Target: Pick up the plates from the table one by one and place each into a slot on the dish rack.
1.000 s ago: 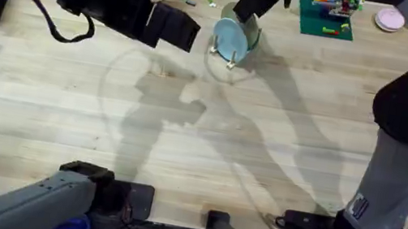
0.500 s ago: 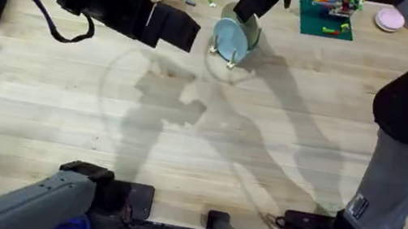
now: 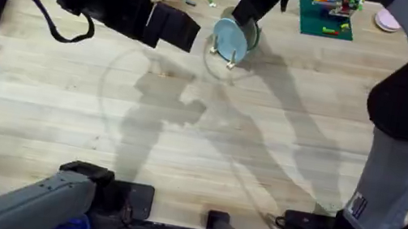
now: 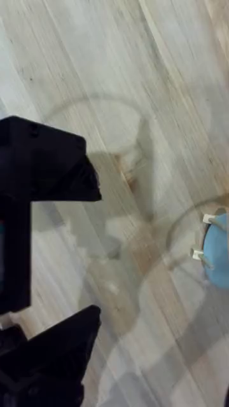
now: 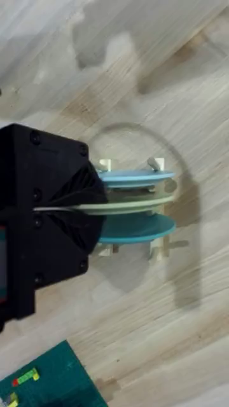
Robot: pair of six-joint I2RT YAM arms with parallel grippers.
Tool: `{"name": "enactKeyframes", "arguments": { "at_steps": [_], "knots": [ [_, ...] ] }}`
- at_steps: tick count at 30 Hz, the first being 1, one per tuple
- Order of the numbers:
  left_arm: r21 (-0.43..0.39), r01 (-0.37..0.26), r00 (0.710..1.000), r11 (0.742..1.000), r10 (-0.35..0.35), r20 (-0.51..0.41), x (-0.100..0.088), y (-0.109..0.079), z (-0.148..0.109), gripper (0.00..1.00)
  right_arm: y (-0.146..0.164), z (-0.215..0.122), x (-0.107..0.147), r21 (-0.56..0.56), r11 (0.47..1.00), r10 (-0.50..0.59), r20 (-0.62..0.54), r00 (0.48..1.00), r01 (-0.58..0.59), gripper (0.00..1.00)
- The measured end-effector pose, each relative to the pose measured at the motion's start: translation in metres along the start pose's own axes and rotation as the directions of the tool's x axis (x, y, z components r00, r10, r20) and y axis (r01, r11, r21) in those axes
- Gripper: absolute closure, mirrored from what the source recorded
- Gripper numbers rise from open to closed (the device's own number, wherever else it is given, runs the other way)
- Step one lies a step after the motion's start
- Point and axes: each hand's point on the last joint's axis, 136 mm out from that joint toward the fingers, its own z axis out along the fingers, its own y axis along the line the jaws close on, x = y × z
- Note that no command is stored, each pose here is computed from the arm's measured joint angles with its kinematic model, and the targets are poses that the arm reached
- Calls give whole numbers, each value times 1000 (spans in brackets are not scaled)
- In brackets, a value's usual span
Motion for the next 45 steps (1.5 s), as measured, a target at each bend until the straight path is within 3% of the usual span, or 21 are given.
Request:
{"name": "enactKeyframes", "arguments": {
  "at_steps": [14, 22, 45],
  "knots": [
    [0, 0, 1000, 1000, 0, 0, 0, 0, 0, 6, 1, 0, 0, -1, 1000, -1, 0, 1000, 1, 972],
    [0, 0, 1000, 1000, 0, 0, 0, 0, 0, 6, 1, 0, -1, -3, 1000, -1, 2, 1000, 1, 834],
    [0, 0, 1000, 1000, 0, 0, 0, 0, 0, 6, 3, -1, 0, -6, 1000, -2, -3, 1000, 2, 864]
  ]
}}
